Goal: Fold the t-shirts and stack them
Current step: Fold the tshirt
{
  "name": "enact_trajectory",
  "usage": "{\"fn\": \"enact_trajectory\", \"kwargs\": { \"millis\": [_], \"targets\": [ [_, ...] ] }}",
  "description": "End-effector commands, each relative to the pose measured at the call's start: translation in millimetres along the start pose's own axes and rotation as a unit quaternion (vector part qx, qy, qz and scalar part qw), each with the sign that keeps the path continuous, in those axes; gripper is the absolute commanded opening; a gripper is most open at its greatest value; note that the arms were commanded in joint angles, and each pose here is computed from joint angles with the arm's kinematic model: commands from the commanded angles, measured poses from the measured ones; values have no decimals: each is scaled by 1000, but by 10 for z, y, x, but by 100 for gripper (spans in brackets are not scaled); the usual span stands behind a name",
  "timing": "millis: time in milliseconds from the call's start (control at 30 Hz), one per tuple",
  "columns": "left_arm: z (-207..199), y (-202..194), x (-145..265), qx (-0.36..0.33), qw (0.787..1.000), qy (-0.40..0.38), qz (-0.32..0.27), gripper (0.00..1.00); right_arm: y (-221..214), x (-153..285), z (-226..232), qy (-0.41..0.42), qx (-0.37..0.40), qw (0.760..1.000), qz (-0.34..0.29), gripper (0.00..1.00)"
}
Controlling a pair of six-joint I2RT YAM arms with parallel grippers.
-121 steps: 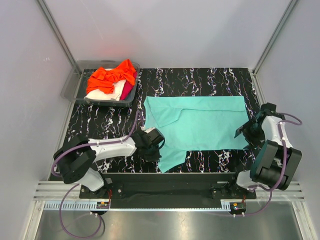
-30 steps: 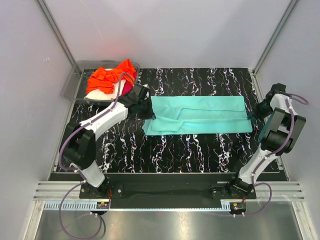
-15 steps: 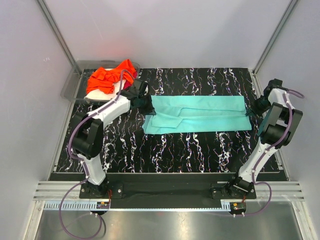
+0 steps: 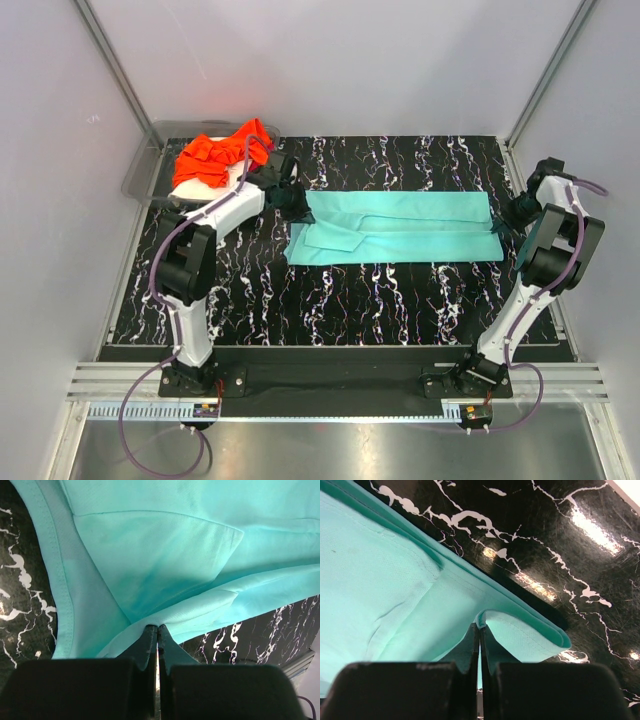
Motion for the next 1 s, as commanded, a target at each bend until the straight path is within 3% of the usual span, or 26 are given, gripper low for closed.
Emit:
{"fn": "enact_trajectory", "kwargs": {
  "millis": [0,500,667,833,967],
  "targets": [
    [-83,190,-1,-12,999,-27,-18,0,95,26,54,-2,8,1000,-16,1],
    [86,339,-301,-4,1000,-21,4,5,161,-113,88,-5,0,1000,-7,7],
    [57,402,-254,-22,1000,-16,-3,20,239,-71,120,-6,14,1000,-17,22],
    [-55,469,39,-69,997,-1,-37,37,305,140,95,-34,46,998,-30,41],
    [-179,415,377,-112,992,17,-59,41,336,434,48,-58,74,993,-67,57]
  ]
}}
Point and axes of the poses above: each gripper's point midway between its finger pads, its own x axis back along the fingers, its own z axis along the line the jaws close on, y = z × x, the point moved 8 cm from there along x, back along the fingers
